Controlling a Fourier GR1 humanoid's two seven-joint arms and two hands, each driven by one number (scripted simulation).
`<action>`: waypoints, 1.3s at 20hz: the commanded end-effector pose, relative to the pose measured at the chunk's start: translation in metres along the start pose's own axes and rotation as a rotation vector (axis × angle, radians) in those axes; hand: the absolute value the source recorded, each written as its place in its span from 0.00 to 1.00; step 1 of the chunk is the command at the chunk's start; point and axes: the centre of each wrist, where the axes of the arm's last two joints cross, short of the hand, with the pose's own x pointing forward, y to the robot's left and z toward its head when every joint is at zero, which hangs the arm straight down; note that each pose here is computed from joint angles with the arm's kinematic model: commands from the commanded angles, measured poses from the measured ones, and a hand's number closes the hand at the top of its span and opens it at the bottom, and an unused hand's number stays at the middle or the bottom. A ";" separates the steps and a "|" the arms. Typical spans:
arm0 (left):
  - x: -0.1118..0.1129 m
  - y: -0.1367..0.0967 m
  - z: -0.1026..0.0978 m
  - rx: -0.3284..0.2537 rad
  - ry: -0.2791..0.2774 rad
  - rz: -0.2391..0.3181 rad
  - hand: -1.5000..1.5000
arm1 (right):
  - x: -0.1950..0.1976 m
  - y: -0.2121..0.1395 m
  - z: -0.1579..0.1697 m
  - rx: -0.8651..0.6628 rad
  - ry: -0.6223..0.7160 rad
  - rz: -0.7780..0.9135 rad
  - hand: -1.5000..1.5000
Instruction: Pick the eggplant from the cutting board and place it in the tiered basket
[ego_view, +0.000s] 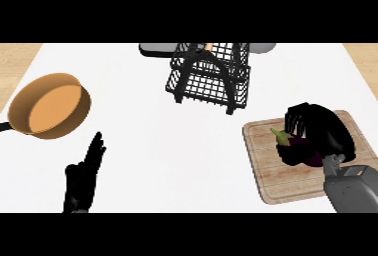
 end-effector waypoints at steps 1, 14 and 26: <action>-0.008 0.003 0.007 0.008 0.005 0.000 0.50 | 0.024 -0.046 0.023 -0.135 -0.095 -0.217 1.00; -0.004 -0.003 -0.002 -0.029 0.001 0.002 0.50 | 0.071 -0.161 0.091 -0.403 -0.190 -0.155 1.00; 0.007 -0.013 -0.009 -0.031 -0.009 0.012 0.50 | 0.129 -0.183 0.005 -0.369 -0.154 -0.183 1.00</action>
